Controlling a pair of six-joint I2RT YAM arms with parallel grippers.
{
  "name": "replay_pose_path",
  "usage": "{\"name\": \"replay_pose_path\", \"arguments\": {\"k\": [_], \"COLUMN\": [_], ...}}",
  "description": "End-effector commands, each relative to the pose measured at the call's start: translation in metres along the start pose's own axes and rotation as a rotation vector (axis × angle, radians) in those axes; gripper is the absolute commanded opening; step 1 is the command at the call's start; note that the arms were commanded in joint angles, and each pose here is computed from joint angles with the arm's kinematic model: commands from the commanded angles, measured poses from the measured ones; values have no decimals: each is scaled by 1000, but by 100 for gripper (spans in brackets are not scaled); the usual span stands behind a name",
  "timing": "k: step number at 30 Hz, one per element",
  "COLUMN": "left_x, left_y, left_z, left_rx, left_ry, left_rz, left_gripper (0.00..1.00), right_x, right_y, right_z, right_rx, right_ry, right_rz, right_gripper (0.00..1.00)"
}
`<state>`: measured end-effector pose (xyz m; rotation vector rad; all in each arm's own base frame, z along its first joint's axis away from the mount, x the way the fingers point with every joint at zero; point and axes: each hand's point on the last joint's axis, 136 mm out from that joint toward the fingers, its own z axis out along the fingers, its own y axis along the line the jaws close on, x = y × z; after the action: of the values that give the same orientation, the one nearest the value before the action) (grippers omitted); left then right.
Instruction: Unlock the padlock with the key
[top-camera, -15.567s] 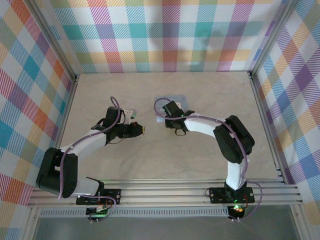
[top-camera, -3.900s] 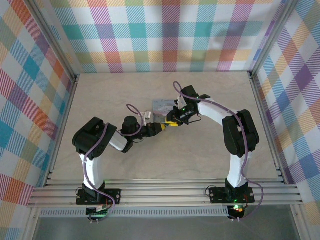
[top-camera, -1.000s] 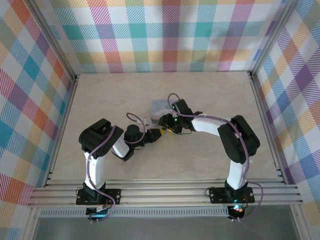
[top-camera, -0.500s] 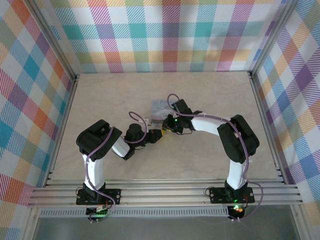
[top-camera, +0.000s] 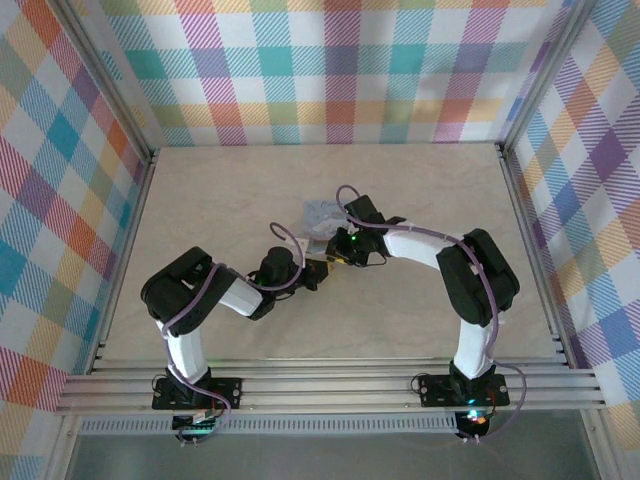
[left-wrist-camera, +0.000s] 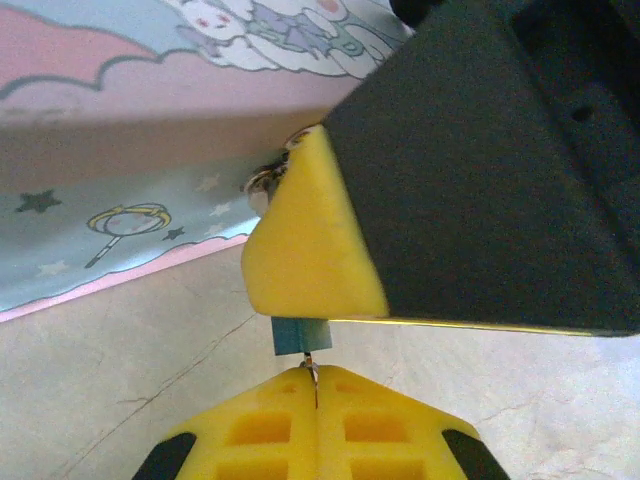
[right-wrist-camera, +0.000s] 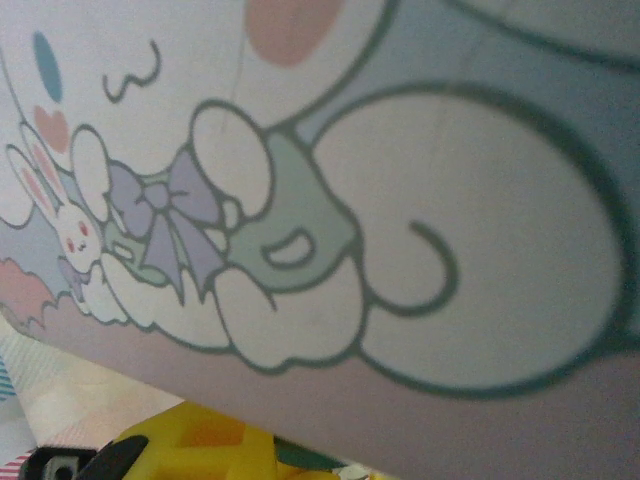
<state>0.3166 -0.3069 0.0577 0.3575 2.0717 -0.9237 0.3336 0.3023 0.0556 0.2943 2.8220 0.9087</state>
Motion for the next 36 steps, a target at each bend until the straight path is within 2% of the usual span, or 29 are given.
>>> {"name": "replay_pose_path", "arguments": {"k": [1,7,10,12,17,22,27,36], "left_x": [-19,-13,-12,-11,-6,-6,-12,-11], "left_y": [-34,-32,-28,-26,-22,-21,-17,-14], "left_z": [3,-3,-6,-7,-6,-6,-8,-9], "left_rx": [15,-86,-111,-120,-127,-130,-92,8], "left_ry": [-50,-28,-25,-19,-8,-5,-4,-19], "left_rz": [213,338,355,356,331,323,200,-83], "left_gripper": [0,0,0,0,0,0,0,0], "right_x": [21,24,25,25,21,21,21,13], "right_y": [23,22,21,22,23,21,13,3], "right_z": [-8,-13,-15,-17,-25,-29,-29,-32], "right_rx": [-58,-54,-51,-54,-48,-37,-38,-108], "right_ry": [102,107,106,100,71,58,30,-107], "right_rz": [-1,-5,-3,-5,-17,-24,-3,71], "right_gripper": [15,22,40,48,55,57,58,59]}}
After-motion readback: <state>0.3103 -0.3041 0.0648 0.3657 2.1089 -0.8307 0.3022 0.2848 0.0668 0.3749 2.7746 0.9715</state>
